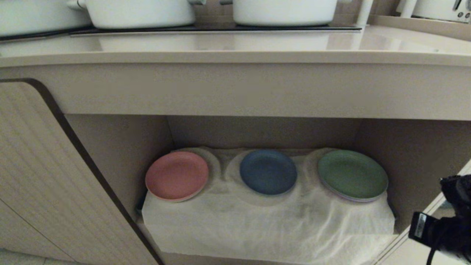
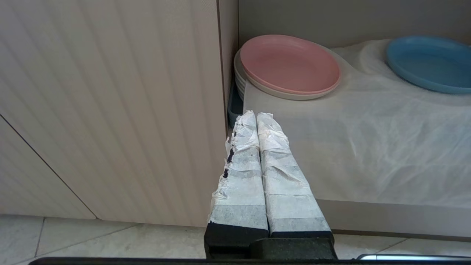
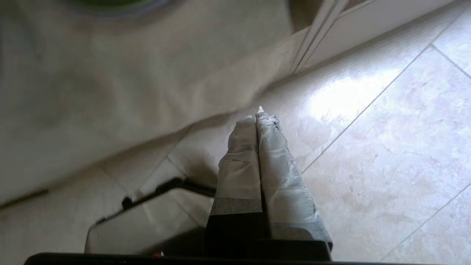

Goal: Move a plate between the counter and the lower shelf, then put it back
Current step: Pick up the plate in the cupboard

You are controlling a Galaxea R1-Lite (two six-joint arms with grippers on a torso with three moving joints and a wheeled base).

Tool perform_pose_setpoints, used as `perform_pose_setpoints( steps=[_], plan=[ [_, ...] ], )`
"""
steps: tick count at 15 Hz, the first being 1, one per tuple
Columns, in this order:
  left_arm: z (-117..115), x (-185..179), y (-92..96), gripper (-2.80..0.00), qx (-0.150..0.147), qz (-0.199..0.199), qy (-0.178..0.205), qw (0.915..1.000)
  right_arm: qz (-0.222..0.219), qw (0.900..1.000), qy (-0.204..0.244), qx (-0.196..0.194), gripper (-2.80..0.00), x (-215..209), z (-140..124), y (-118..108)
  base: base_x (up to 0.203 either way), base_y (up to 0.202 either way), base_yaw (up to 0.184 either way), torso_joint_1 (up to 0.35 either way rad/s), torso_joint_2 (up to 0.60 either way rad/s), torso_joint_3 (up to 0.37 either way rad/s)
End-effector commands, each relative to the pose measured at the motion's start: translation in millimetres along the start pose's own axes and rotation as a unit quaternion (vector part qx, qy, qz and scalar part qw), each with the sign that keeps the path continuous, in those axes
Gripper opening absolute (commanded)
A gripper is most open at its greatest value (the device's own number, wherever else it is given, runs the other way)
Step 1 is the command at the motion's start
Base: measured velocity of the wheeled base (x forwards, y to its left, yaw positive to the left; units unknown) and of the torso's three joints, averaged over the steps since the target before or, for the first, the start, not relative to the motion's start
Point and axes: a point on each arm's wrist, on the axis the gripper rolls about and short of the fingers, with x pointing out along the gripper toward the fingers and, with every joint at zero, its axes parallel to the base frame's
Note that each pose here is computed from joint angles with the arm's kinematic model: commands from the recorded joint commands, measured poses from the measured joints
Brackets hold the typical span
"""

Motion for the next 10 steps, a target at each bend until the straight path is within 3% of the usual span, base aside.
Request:
perform_pose_setpoints(
  steps=[1,6,10],
  plan=[
    [0,0,0.0,-2.80,0.000,0.000,0.000,1.0000,-0.002,0.999,-0.023,0.022,-2.80,-7,4,-7,0.000,0.000,0.000,0.000,0.00,0.000],
    [0,0,0.0,-2.80,0.000,0.000,0.000,1.0000,-0.020,0.996,-0.065,0.053,-2.80,-22,-2,-31,0.000,0.000,0.000,0.000,0.00,0.000],
    [0,0,0.0,-2.80,0.000,0.000,0.000,1.0000,-0.015,0.994,-0.105,0.031,-2.80,-41,-18,-52,0.000,0.000,0.000,0.000,0.00,0.000]
  ],
)
